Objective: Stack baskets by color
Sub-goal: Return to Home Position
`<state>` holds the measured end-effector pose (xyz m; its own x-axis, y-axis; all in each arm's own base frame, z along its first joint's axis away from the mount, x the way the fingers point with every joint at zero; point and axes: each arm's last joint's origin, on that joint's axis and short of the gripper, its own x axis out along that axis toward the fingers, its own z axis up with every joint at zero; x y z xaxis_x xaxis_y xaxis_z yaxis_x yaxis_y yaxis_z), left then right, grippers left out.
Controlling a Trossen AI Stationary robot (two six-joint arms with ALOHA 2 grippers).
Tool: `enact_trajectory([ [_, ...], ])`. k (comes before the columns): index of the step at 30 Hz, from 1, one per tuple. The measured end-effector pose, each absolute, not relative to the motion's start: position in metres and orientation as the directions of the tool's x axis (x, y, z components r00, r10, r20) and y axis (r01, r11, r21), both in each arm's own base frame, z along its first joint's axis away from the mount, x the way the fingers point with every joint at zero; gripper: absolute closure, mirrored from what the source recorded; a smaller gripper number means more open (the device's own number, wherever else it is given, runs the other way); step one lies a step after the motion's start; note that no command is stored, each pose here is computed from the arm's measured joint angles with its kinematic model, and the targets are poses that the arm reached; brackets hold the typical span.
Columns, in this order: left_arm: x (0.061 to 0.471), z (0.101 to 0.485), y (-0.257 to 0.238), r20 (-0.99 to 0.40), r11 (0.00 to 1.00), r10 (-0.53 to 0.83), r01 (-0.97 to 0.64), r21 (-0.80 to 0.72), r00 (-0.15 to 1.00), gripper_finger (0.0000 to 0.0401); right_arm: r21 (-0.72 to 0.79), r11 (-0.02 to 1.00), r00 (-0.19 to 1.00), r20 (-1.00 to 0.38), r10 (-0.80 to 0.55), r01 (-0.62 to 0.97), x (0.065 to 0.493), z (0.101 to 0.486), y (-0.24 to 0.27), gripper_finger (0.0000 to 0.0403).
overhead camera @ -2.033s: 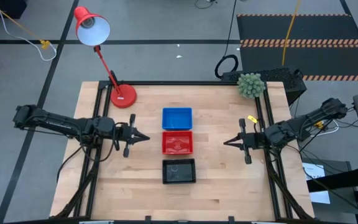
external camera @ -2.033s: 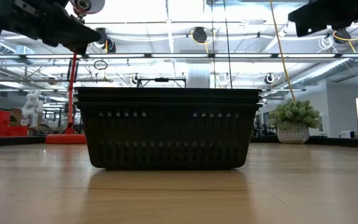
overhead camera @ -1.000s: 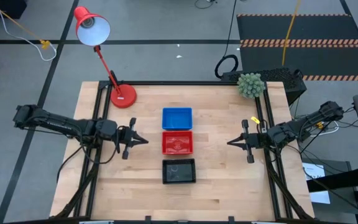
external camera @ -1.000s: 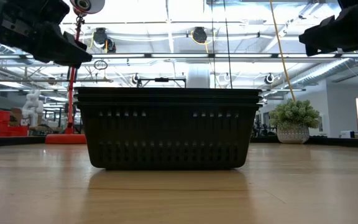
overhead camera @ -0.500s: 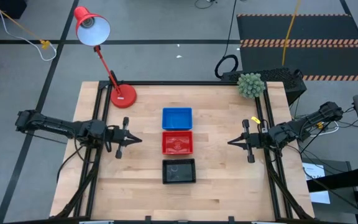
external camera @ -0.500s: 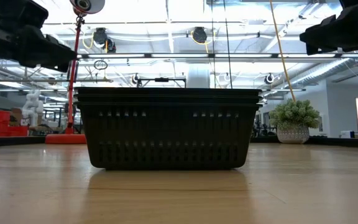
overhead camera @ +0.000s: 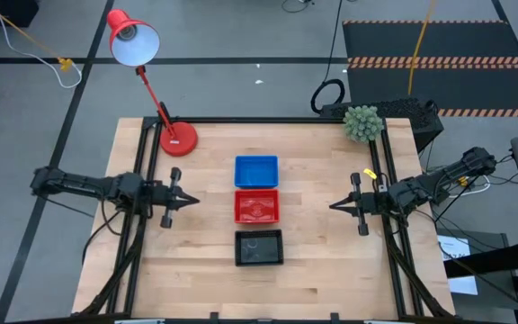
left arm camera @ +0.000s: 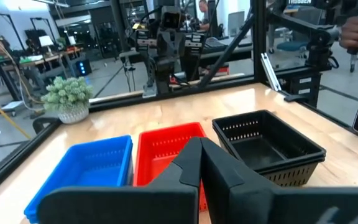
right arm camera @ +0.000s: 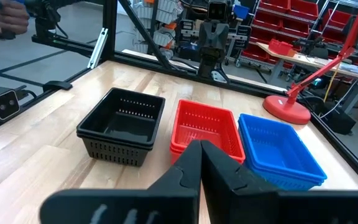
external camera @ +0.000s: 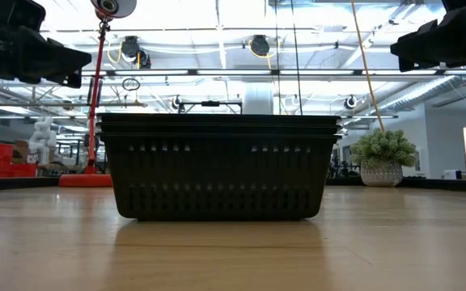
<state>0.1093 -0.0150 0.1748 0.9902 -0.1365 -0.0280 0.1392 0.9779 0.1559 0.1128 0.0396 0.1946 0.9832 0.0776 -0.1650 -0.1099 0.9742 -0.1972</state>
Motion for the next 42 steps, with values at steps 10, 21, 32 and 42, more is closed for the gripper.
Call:
enact_trajectory([
  [10,0.103,0.174,-0.014,-0.023,0.979,-0.137,0.139,0.149,0.990,0.0394,-0.202,0.973,0.984,-0.162,0.077,-0.109,0.109,0.180,0.038,0.0403],
  [21,0.101,0.174,-0.014,-0.027,0.978,-0.136,0.138,0.156,0.990,0.0395,-0.194,0.970,0.989,-0.062,0.134,-0.144,0.098,0.172,0.035,0.0403],
  [32,0.101,0.172,-0.014,-0.042,0.979,-0.131,0.136,0.150,0.990,0.0398,-0.222,0.959,0.971,0.125,0.204,-0.173,0.090,0.180,0.033,0.0403],
  [42,0.101,0.172,-0.014,-0.041,0.979,-0.129,0.134,0.151,0.991,0.0396,-0.251,0.961,0.978,0.136,0.158,-0.120,0.092,0.181,0.026,0.0403],
])
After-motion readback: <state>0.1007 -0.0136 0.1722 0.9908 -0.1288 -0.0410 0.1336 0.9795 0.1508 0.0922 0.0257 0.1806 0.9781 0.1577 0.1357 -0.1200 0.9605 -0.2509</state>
